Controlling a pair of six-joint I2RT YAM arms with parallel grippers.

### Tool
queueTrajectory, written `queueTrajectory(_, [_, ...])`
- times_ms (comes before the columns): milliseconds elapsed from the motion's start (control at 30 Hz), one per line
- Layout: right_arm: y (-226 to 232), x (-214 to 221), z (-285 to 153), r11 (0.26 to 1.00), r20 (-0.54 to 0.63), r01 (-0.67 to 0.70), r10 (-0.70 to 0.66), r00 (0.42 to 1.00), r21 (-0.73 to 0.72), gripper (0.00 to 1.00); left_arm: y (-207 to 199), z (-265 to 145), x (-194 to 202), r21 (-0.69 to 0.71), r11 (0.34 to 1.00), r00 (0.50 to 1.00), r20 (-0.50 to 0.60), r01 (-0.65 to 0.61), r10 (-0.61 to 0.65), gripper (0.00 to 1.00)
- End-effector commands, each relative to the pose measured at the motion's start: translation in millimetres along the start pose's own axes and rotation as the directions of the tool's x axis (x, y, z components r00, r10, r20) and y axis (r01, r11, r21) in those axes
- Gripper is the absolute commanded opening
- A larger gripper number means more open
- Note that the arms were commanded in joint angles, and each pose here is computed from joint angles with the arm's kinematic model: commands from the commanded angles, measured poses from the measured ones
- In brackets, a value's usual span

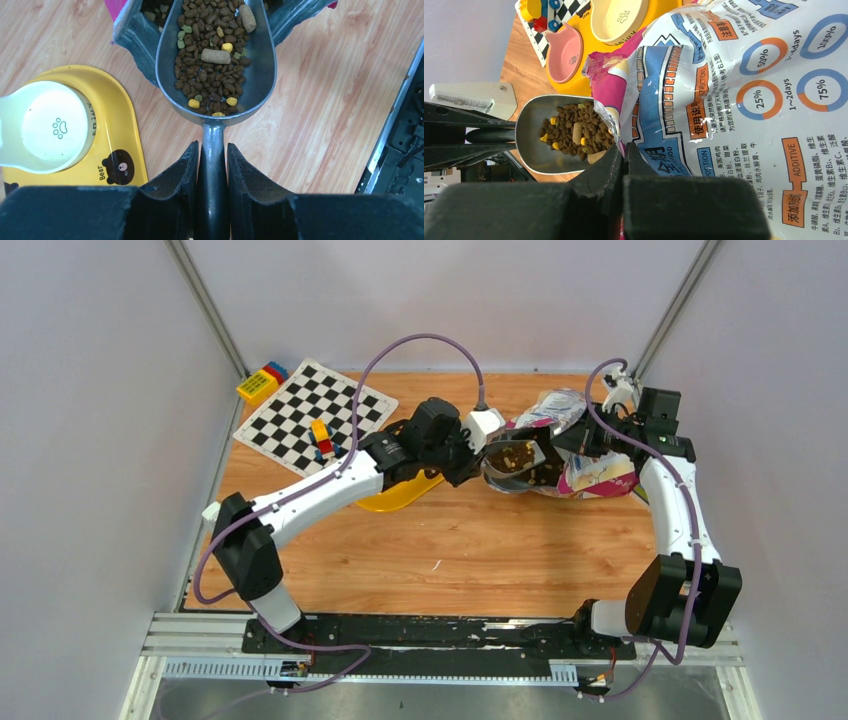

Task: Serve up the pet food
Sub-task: Collect the pet food from the pet food bag.

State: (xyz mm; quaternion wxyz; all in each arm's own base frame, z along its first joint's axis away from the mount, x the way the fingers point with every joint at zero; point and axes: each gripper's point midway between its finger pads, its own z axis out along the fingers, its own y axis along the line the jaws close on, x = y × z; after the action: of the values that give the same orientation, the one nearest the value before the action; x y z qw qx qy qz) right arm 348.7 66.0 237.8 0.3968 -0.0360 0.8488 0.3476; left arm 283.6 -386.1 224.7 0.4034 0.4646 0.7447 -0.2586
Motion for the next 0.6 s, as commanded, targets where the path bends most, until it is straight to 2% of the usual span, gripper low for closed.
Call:
queueTrajectory(0, [13.8,-29.5,-8.8,0.995,0.108,0.096,-0.093,0.990,-0.022,0.00,-5.5,-36.7,-59.6,0.007,0.998,0.983,0.174,-0.060,0.058,0.00])
queueTrajectory(267, [11.7,-33.2,-9.4,0.995,0.114,0.100,-0.098,0.989,-0.009,0.00,2.0,-75.9,-50.3,-0.037,0.992,0.973,0.194,-0.119,0.124,0.00])
queueTrajectory(433, [12.5,-36.8,-10.5,0.995,0.121,0.104,-0.102,0.987,-0.009,0.00,21.1,-114.2,-43.6,-0.112,0.986,0.965,0.218,-0.124,0.146,0.00])
queueTrajectory(567, [13.3,-39.0,-11.2,0.994,0.124,0.106,-0.104,0.987,-0.009,0.00,37.6,-141.4,-22.7,-0.192,0.974,0.970,0.190,-0.116,0.153,0.00])
